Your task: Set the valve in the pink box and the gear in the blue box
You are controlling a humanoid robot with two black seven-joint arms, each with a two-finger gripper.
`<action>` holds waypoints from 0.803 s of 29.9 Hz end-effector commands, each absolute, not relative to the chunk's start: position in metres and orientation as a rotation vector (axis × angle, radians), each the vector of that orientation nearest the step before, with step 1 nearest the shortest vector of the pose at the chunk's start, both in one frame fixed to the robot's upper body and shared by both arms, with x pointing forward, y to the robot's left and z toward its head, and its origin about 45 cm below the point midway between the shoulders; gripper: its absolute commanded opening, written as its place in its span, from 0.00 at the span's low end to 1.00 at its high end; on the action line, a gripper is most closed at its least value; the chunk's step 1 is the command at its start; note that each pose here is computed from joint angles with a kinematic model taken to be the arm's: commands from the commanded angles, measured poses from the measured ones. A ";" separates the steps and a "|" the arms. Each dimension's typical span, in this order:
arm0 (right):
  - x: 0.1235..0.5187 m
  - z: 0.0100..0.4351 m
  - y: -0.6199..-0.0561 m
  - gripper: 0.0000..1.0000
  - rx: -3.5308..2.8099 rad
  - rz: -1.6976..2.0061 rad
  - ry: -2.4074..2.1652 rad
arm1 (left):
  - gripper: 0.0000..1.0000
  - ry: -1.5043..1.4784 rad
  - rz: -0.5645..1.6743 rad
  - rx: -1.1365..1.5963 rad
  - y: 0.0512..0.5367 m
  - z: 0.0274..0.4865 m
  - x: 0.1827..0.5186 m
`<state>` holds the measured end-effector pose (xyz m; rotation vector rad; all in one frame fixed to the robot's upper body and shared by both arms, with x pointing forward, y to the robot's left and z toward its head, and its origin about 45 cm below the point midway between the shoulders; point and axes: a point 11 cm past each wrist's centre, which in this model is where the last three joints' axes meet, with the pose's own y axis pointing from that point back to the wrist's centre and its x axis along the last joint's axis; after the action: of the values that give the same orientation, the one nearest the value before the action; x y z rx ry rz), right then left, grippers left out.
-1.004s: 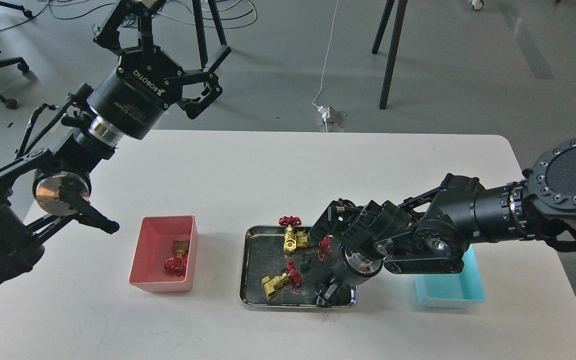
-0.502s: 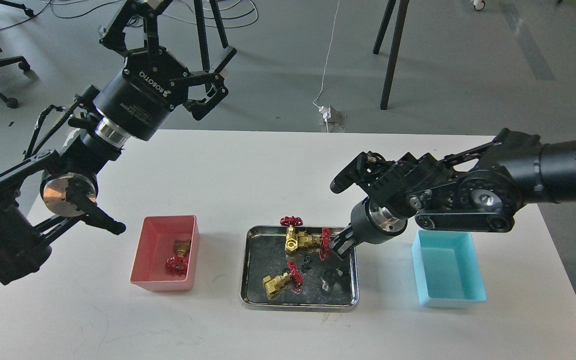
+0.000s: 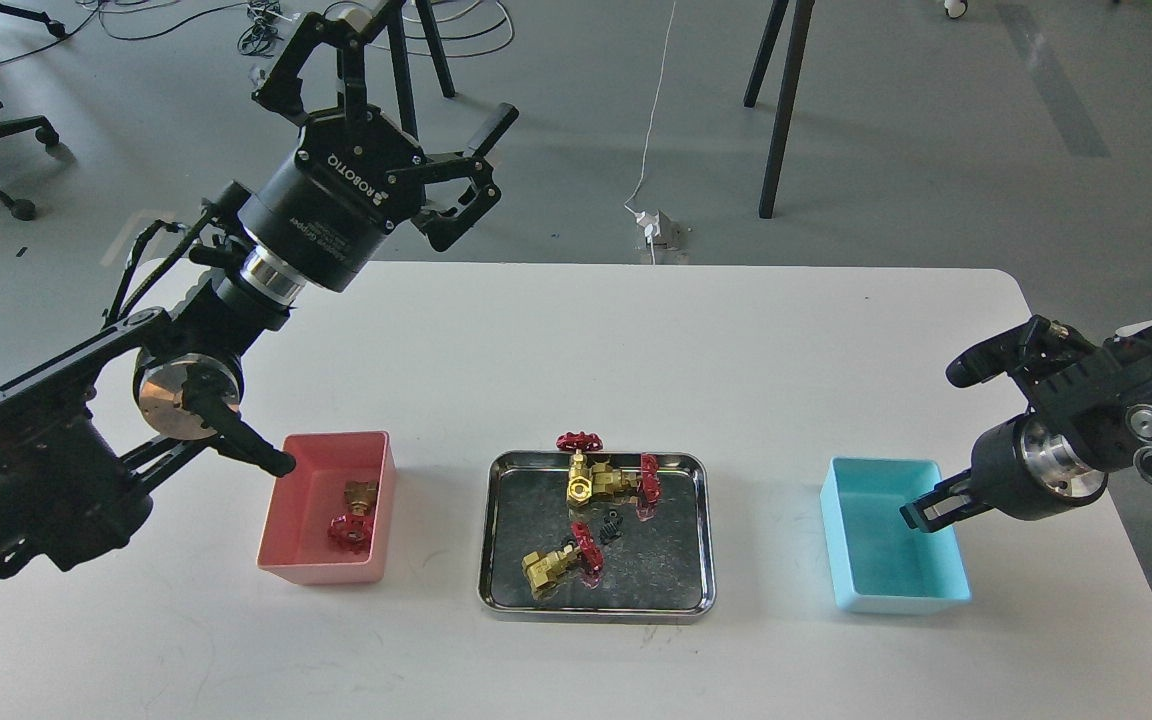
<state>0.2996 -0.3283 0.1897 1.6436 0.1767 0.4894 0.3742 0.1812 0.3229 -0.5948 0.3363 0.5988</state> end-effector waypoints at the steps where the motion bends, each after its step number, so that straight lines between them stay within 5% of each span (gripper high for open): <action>1: 0.299 0.186 -0.329 0.82 1.657 0.479 0.152 | 0.99 0.333 0.597 -0.592 0.180 0.323 0.374; 2: 0.301 0.187 -0.328 1.00 1.663 0.485 0.142 | 0.99 0.334 0.598 -0.590 0.180 0.322 0.374; 8: 0.327 0.208 -0.318 1.00 1.703 0.542 0.035 | 0.99 0.327 0.634 -0.574 0.189 0.317 0.380; 13: 0.400 0.279 -0.290 1.00 1.993 0.529 -0.526 | 0.99 0.266 0.735 -0.543 0.223 0.317 0.407; 19: 0.445 0.386 -0.250 1.00 2.728 0.038 -1.039 | 0.99 0.165 0.930 -0.511 0.288 0.324 0.443; 24: 0.476 0.385 -0.266 1.00 2.975 -0.351 -1.355 | 0.99 0.156 1.045 -0.611 0.318 0.331 0.460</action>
<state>0.4605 -0.2562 0.3912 2.8810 -1.1952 -0.1556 0.4518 0.3069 0.3312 -0.5609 0.1496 0.9929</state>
